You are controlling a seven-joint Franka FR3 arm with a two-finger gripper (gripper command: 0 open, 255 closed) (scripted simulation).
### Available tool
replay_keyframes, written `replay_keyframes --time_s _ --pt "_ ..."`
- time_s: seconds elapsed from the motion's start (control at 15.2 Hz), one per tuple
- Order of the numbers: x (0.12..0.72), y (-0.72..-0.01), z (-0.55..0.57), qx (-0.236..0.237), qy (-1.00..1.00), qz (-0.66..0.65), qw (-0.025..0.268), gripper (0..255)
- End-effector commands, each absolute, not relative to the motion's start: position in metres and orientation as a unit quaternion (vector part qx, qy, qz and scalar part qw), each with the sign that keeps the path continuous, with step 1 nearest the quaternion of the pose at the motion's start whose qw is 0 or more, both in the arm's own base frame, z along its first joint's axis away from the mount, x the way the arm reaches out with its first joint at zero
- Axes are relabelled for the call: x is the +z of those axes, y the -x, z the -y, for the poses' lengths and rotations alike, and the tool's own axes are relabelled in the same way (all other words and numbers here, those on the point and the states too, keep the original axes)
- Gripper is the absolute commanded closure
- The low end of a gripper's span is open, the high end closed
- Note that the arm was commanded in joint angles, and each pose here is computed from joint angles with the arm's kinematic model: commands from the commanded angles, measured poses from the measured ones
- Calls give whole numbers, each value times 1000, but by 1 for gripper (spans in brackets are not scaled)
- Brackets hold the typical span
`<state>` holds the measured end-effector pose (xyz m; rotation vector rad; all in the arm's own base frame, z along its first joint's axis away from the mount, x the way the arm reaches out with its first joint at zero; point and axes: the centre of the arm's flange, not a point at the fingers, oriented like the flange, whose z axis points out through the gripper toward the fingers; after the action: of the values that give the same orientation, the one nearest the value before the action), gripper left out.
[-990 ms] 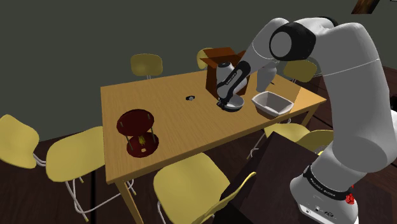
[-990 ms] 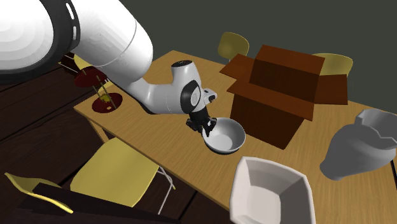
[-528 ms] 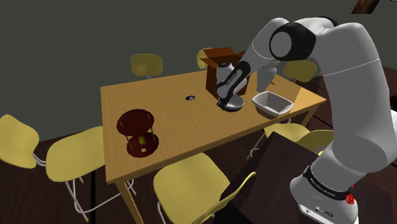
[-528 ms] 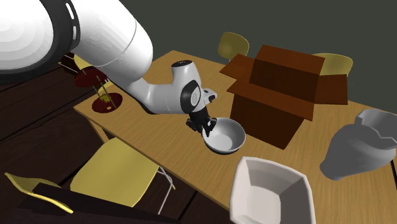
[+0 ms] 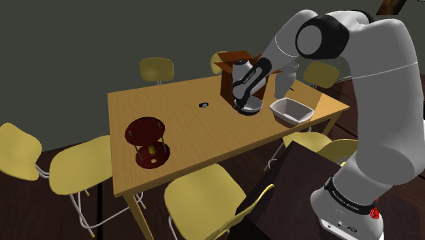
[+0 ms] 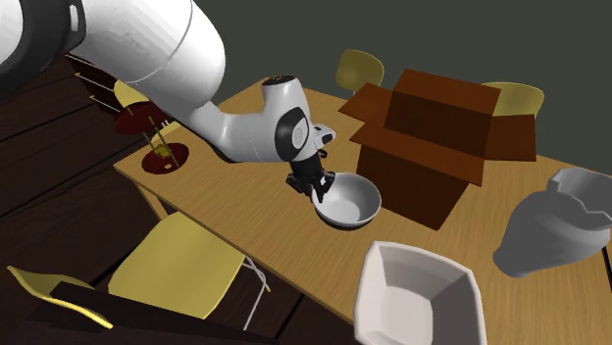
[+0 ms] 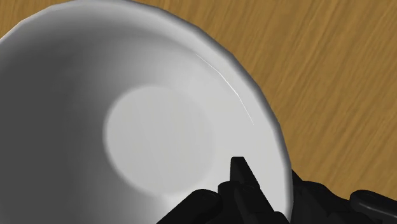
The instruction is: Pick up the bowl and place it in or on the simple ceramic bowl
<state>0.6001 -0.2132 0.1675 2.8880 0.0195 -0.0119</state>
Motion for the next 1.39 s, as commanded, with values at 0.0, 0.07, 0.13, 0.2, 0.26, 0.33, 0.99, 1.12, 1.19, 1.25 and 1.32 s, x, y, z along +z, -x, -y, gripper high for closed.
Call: replay_keyframes --time_s 0.0,0.07,0.13,0.2,0.26,0.33,0.99,1.12,1.19,1.25,1.32 --pt "178 -600 214 -4 -992 -7 127 255" --pt "184 -600 214 -4 -992 -7 127 255" --pt "189 -600 214 -4 -992 -7 127 255" --pt "194 -600 214 -4 -992 -7 127 255" --pt "200 -600 214 -4 -992 -7 127 255" --pt "205 -600 214 -4 -992 -7 127 255" --pt "258 -600 214 -4 -992 -7 127 255" --pt "268 -600 214 -4 -992 -7 127 255" --pt "273 -600 214 -4 -992 -7 127 255" --pt "279 -600 214 -4 -992 -7 127 255" --pt "284 -600 214 -4 -992 -7 127 255"
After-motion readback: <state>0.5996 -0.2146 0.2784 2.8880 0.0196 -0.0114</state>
